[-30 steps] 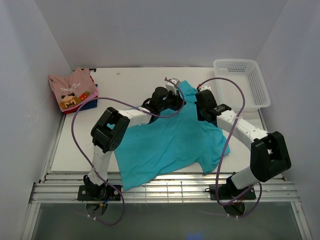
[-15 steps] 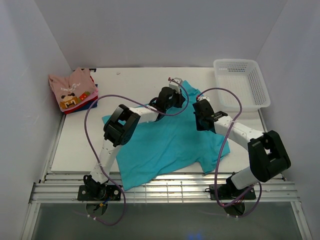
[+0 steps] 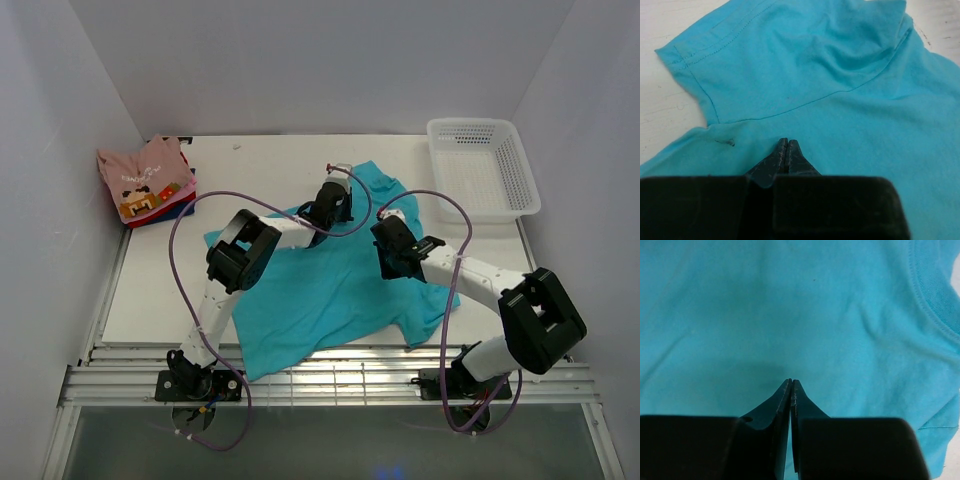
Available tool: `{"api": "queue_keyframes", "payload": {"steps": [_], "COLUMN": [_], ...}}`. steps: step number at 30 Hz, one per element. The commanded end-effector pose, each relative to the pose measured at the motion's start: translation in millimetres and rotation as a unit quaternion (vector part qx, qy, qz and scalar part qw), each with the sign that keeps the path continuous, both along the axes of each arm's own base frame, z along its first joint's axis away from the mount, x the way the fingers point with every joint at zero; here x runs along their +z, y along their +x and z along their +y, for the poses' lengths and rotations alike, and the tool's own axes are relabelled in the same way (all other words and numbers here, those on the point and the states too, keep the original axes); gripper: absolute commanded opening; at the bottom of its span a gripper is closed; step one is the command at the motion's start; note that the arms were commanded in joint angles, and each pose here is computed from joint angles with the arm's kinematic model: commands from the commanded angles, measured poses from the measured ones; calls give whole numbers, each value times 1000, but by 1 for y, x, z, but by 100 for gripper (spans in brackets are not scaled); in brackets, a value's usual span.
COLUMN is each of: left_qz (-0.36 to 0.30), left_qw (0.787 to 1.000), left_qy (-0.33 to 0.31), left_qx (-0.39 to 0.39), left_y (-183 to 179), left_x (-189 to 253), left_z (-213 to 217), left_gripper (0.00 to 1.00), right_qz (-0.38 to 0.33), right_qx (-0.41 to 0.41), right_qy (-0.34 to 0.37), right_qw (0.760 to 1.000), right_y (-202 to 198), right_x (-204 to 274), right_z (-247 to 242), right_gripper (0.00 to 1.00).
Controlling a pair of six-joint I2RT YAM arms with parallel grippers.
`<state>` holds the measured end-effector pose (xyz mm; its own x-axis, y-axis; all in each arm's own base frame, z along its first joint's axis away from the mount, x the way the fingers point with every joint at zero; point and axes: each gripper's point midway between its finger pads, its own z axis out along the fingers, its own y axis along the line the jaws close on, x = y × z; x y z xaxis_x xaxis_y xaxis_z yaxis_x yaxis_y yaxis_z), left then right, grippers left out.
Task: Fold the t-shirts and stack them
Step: Flatten out the tshirt
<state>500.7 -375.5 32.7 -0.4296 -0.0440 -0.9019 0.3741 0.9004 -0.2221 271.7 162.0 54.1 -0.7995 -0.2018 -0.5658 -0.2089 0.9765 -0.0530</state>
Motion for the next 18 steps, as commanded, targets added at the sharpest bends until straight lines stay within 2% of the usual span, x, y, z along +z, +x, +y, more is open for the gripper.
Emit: {"api": "queue_keyframes", "payload": {"steps": [1,10,12,13,15,18], "left_qz": [-11,35,61,58,84,86], "left_qw": [999,998,996,997,995,995], "left_qy": [-7,-1,4,-5,7,5], "left_qx": [30,52,57,55,57,52], "left_y": [17,40,43,51,54,64], "left_x": [24,1,-18,-10,-31,-29], "left_z": [7,20,26,22,27,23], "left_gripper": [0,0,0,0,0,0], "right_qz": [26,69,79,85,94,103], "right_qx": [-3,12,26,32,40,56], "right_qy": [-2,-3,-6,-3,-3,4], "right_qw": [1000,998,997,996,995,993], "right_y": [-16,-47,-57,-63,-70,-82], "right_x": [-12,-35,-40,-43,-47,-50], "right_z": [3,21,29,34,41,57], "right_gripper": [8,8,8,8,8,8]}}
